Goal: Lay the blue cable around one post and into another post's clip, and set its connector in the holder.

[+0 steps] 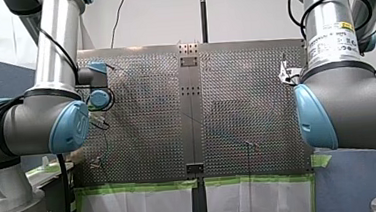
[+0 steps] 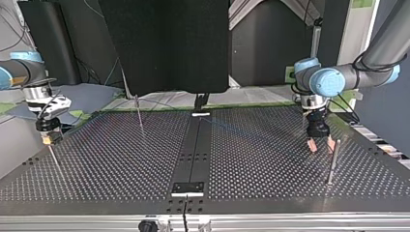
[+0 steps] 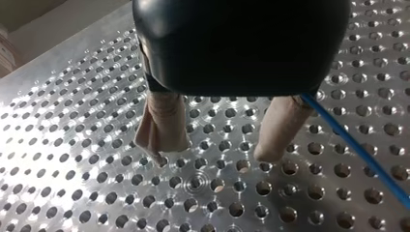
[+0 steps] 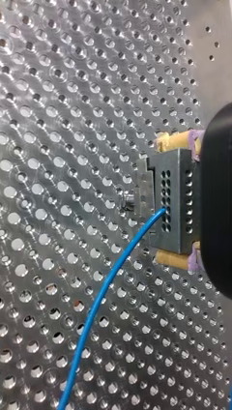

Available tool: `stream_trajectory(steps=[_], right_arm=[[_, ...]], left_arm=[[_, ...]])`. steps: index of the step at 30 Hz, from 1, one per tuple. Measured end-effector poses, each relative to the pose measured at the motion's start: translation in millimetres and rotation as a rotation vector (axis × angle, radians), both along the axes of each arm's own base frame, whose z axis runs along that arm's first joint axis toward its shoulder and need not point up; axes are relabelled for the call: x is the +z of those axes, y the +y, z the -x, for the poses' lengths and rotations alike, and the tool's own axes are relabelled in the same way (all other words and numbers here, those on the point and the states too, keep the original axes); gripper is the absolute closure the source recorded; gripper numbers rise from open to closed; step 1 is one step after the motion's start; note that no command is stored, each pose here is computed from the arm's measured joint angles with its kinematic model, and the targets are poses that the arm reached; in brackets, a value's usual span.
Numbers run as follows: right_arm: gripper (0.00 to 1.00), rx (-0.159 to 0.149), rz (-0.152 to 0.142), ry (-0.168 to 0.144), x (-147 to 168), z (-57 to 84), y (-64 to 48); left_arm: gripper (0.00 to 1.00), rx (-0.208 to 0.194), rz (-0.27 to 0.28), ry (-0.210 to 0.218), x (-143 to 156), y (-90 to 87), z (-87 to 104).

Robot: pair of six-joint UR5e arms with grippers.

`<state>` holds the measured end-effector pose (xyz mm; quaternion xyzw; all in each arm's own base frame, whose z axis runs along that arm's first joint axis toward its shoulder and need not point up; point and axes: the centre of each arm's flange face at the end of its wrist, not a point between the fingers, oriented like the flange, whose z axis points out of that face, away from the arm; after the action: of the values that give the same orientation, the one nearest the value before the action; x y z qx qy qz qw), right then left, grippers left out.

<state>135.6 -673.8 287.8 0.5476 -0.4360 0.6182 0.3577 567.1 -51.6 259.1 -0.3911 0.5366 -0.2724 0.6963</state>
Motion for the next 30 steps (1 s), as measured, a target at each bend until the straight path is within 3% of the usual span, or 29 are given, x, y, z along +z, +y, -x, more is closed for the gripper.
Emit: stream_trajectory(steps=[15, 30], right_arm=[[0.98, 0.0, 0.004, -0.009, -2.2, 0.9, -2.1], [0.98, 0.022, 0.016, -0.009, -2.4, -1.1, -2.9]], left_arm=[[0.0, -0.001, -0.002, 0.0, -0.1, -0.4, 0.0], [0.0, -0.001, -0.002, 0.0, 0.0, -1.0, 0.1]])
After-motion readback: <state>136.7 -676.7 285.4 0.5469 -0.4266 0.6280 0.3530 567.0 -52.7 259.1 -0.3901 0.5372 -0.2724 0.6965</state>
